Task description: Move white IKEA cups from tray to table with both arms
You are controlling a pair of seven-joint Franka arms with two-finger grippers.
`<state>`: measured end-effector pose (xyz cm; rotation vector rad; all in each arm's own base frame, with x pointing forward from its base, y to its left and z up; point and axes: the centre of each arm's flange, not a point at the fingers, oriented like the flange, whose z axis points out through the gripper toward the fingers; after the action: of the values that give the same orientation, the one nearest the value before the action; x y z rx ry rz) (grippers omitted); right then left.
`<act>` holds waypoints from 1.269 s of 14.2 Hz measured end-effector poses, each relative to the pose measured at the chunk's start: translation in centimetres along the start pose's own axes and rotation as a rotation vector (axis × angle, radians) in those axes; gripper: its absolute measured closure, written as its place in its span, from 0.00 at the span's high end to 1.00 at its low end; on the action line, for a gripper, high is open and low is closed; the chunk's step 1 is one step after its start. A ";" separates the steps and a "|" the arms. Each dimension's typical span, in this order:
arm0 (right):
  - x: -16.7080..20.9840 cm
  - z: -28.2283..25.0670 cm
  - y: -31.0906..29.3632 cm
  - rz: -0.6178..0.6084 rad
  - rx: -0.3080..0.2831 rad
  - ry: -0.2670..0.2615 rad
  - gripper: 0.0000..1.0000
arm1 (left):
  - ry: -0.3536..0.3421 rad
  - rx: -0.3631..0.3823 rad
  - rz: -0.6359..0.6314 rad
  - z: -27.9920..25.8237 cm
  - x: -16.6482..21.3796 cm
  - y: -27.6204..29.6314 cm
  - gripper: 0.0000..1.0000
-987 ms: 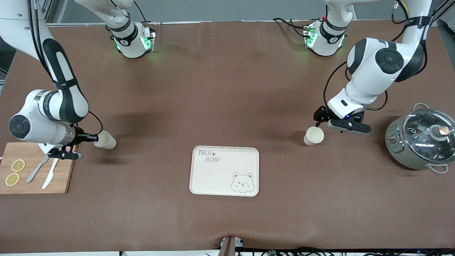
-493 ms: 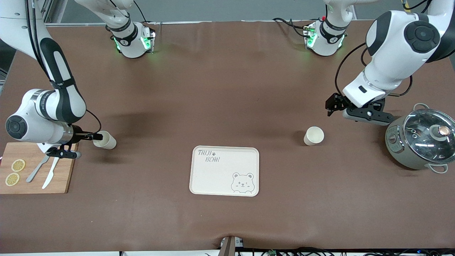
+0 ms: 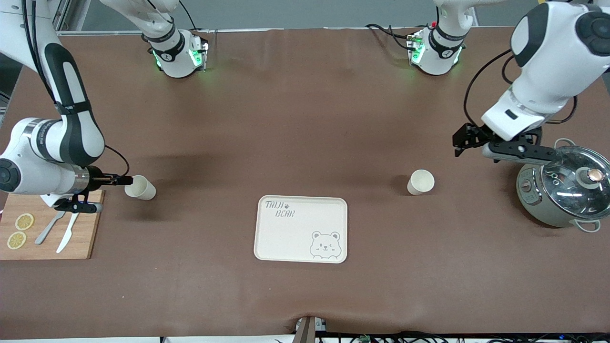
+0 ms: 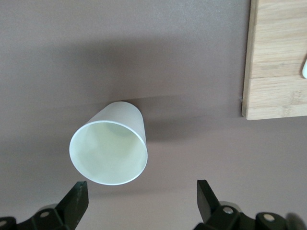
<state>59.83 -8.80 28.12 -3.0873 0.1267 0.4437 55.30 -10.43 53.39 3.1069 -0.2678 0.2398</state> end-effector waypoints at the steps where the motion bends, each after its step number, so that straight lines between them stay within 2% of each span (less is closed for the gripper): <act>1: 0.1 -0.3 0.1 -0.003 -0.008 0.006 1.00 | -0.004 0.002 -0.003 -0.6 0.0 -0.5 1.00; 3: 0.3 -1.7 0.4 -0.001 -0.015 0.003 1.00 | -0.011 0.001 -0.015 -1.3 -0.1 -1.5 1.00; 7: 0.6 -9.0 1.2 0.015 -0.010 -0.111 1.00 | -0.012 -0.001 -0.039 -2.1 0.0 -2.3 1.00; 8: 1.0 -9.9 1.5 0.019 -0.009 -0.125 1.00 | -0.022 -0.002 -0.037 -2.6 0.1 -2.1 1.00; 12: 1.6 -12.7 2.1 0.030 -0.006 -0.138 1.00 | -0.093 -0.009 -0.019 -5.8 0.6 -1.1 1.00; 15: 0.5 -17.8 1.4 0.021 -0.007 -0.116 1.00 | -0.113 -0.011 -0.018 -6.1 1.0 -1.1 1.00; 18: -1.1 -22.3 -1.0 -0.011 -0.021 -0.039 1.00 | -0.142 -0.013 -0.013 -5.8 0.9 -0.8 1.00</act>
<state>65.14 -8.44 49.87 -3.0957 0.1048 0.5077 55.42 -9.58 59.27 3.1162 -0.2493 0.0162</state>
